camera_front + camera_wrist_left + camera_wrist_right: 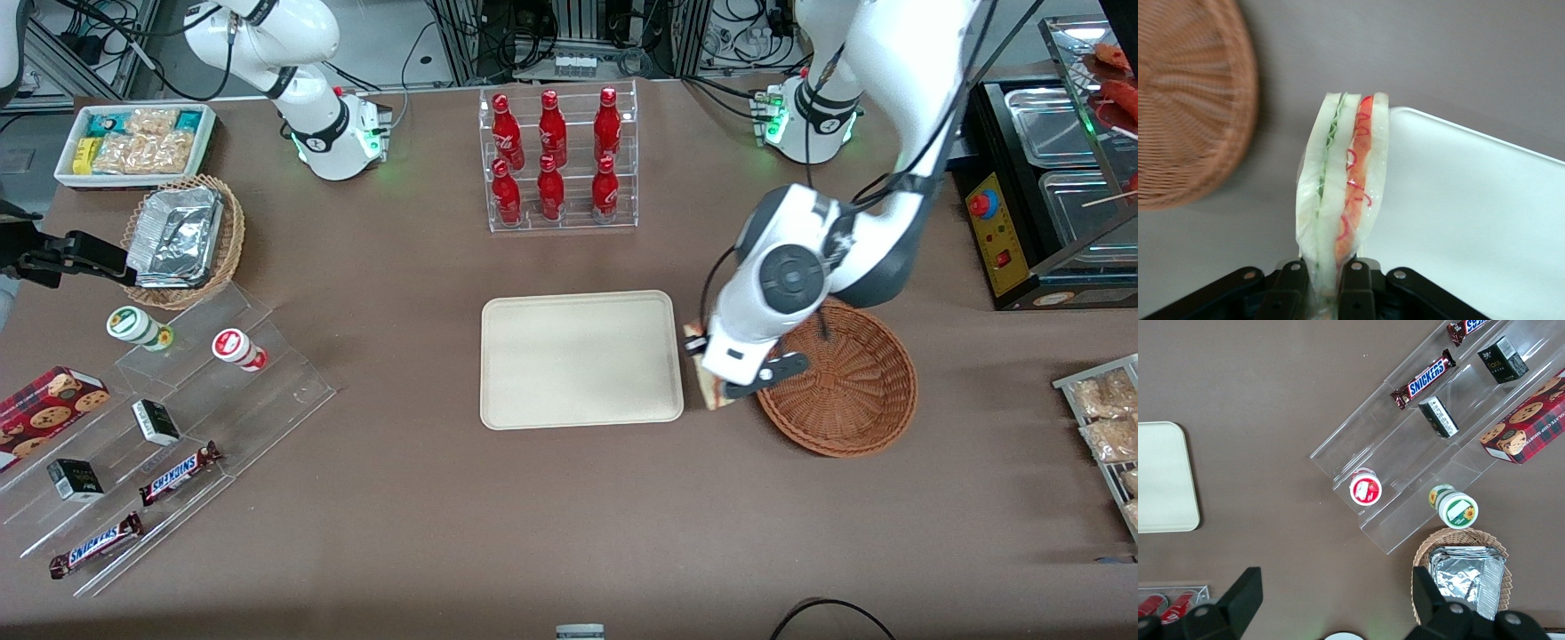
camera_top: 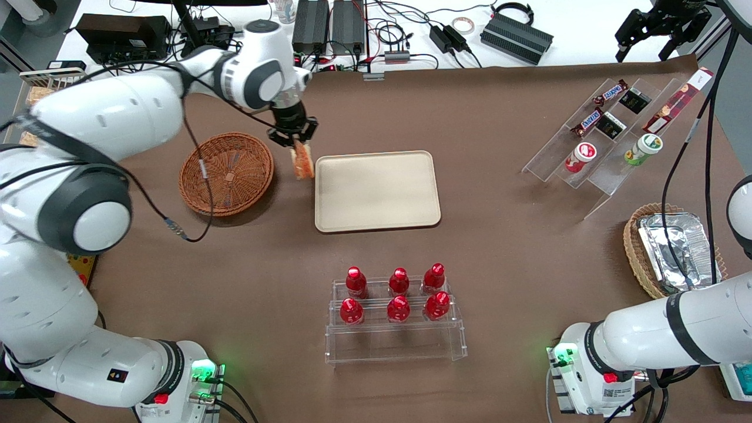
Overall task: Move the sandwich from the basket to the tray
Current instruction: 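Lift the sandwich and carry it with the left gripper over the cream tray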
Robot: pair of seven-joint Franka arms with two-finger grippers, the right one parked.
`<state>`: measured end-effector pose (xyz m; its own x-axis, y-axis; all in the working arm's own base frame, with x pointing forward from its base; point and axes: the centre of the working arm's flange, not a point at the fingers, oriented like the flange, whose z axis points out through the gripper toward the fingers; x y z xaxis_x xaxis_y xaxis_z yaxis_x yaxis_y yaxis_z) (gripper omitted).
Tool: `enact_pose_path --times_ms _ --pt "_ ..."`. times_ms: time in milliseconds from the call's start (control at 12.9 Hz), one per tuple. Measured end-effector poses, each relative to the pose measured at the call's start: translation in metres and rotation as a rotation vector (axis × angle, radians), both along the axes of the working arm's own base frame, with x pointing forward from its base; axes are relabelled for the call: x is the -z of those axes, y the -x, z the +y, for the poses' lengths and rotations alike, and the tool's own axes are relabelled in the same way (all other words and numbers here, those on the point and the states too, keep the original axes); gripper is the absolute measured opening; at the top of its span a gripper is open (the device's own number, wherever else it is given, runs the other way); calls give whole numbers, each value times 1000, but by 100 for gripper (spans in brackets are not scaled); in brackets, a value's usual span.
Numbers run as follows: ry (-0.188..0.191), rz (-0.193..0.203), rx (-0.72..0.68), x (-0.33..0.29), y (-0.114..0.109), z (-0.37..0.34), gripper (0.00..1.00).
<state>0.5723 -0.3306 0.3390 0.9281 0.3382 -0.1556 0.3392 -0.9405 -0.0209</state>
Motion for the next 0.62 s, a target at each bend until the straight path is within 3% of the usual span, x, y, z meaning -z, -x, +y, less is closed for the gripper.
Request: enact_pose_path --times_ms 155,620 --pt "13 2 28 13 2 -41 16" --pt "40 -21 78 24 34 -124 16"
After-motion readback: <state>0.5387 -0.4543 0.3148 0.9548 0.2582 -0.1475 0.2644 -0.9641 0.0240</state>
